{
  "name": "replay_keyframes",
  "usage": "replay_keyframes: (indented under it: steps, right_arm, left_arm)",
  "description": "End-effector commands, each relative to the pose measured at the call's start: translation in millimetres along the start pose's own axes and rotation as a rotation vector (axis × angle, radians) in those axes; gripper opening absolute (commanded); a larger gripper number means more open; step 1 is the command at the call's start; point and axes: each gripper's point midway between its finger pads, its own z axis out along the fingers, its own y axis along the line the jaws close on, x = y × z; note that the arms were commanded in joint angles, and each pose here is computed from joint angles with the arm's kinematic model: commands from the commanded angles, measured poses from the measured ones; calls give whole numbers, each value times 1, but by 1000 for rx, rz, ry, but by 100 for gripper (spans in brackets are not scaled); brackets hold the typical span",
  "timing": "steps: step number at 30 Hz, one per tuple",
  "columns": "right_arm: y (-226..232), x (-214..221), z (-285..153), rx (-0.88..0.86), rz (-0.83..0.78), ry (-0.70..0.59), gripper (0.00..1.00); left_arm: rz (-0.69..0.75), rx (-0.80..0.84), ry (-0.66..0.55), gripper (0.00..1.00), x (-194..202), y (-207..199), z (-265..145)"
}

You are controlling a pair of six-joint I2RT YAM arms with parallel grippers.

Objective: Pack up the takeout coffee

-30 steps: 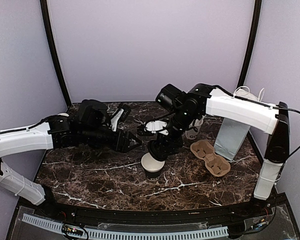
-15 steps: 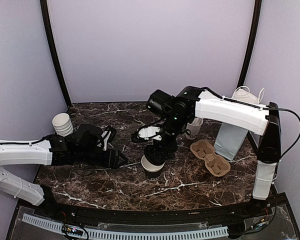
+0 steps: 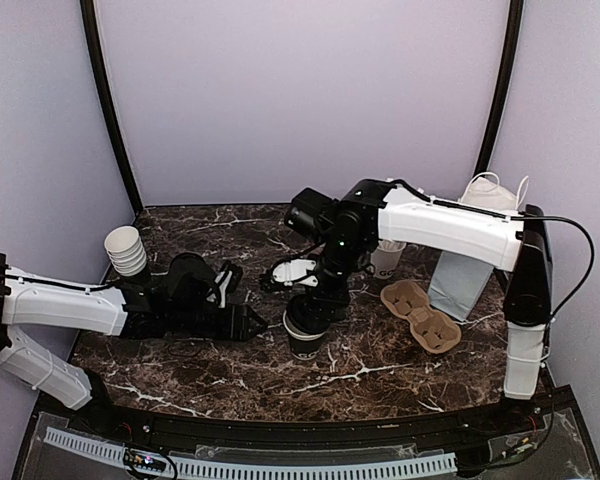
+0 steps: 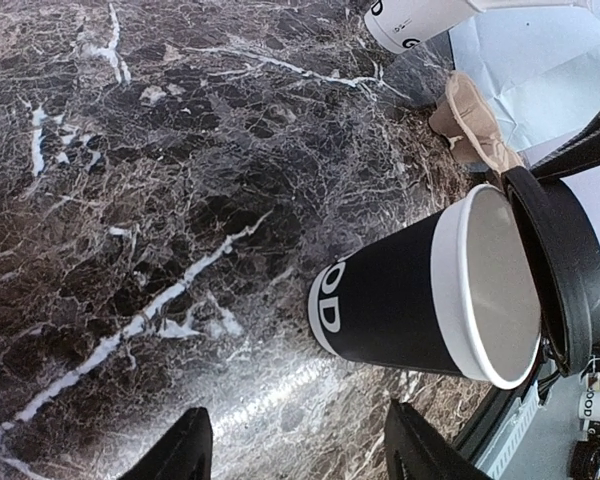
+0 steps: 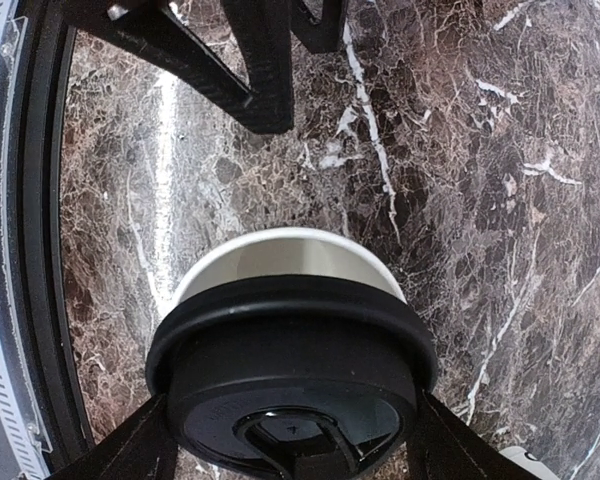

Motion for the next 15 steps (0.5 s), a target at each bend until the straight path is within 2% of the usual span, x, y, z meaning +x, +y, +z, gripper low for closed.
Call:
replay_keyframes:
  steps: [1, 15]
  right_arm:
    - [-1, -11, -1, 10, -3, -18, 79]
    - [6, -18, -6, 11, -19, -36, 87]
  left_arm:
    - [-19, 35, -13, 60, 1, 0, 9]
    - [-42, 62, 29, 59, 13, 2, 26]
